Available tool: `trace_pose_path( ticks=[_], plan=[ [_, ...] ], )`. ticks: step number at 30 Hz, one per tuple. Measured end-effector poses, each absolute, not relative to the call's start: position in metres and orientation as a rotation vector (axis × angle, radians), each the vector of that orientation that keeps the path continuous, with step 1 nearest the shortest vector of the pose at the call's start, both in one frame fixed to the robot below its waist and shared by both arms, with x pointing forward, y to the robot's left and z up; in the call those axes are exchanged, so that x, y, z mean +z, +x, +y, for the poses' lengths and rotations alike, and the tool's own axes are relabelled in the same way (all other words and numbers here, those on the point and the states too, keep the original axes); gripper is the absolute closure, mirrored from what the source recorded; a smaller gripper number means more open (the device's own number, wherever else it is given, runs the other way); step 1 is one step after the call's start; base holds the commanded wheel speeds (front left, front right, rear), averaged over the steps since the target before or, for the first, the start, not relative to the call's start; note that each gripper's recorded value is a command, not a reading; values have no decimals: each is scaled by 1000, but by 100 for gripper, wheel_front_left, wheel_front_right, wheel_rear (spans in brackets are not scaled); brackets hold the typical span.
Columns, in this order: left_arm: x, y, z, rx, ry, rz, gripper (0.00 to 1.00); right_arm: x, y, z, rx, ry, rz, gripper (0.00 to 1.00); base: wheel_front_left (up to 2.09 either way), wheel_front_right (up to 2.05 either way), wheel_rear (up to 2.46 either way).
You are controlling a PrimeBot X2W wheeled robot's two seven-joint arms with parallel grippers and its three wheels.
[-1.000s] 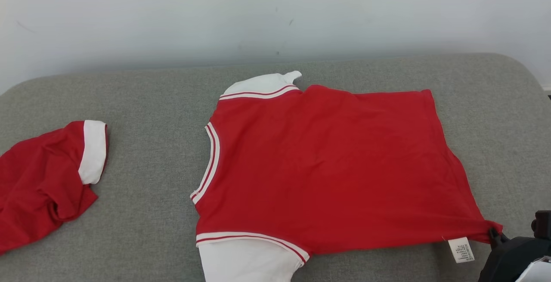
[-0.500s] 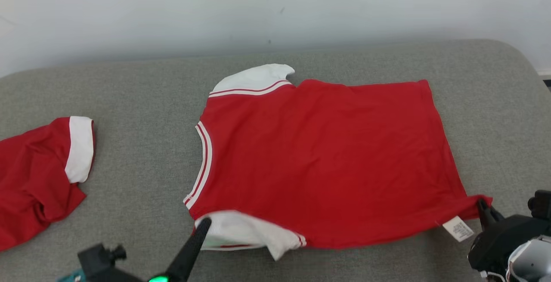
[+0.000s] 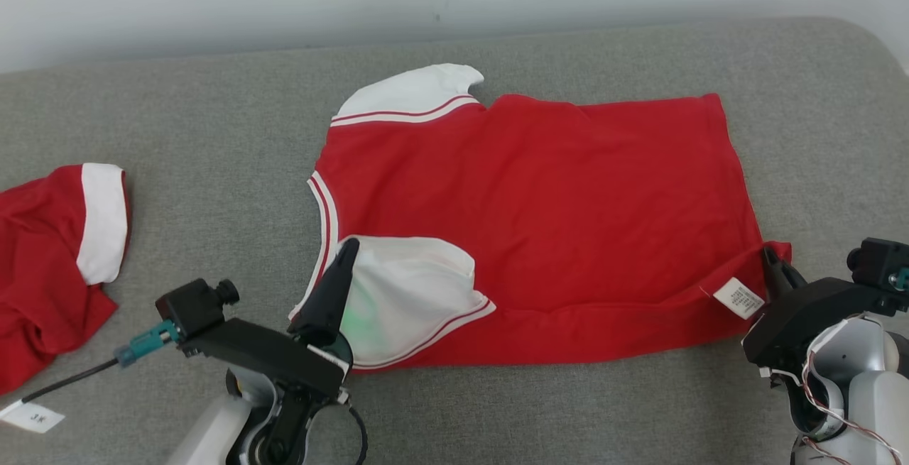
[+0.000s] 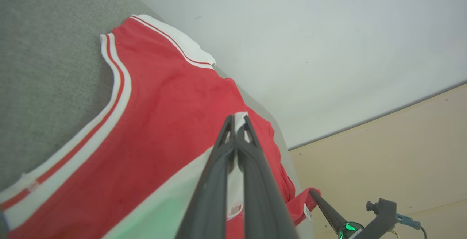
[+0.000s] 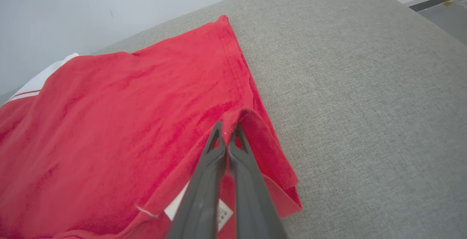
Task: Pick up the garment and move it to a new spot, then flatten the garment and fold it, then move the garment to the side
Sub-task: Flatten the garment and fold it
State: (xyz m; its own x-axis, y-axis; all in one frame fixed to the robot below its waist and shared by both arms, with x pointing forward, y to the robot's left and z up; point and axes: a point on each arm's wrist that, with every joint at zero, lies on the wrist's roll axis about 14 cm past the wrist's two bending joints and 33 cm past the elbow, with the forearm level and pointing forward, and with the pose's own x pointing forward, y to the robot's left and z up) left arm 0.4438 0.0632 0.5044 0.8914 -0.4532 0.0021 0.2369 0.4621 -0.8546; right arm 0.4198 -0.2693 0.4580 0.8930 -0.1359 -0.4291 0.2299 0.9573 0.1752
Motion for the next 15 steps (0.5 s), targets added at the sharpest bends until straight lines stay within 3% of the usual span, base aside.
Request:
trace_pose_path(
  ticks=[7, 15],
  plan=[
    [502, 465, 57, -432, -956, 219, 100, 439, 429, -274, -215, 213, 454, 100, 0, 0, 0],
    [508, 485, 58, -431, -947, 169, 100, 443, 446, -288, -261, 205, 377, 100, 0, 0, 0]
  ],
)
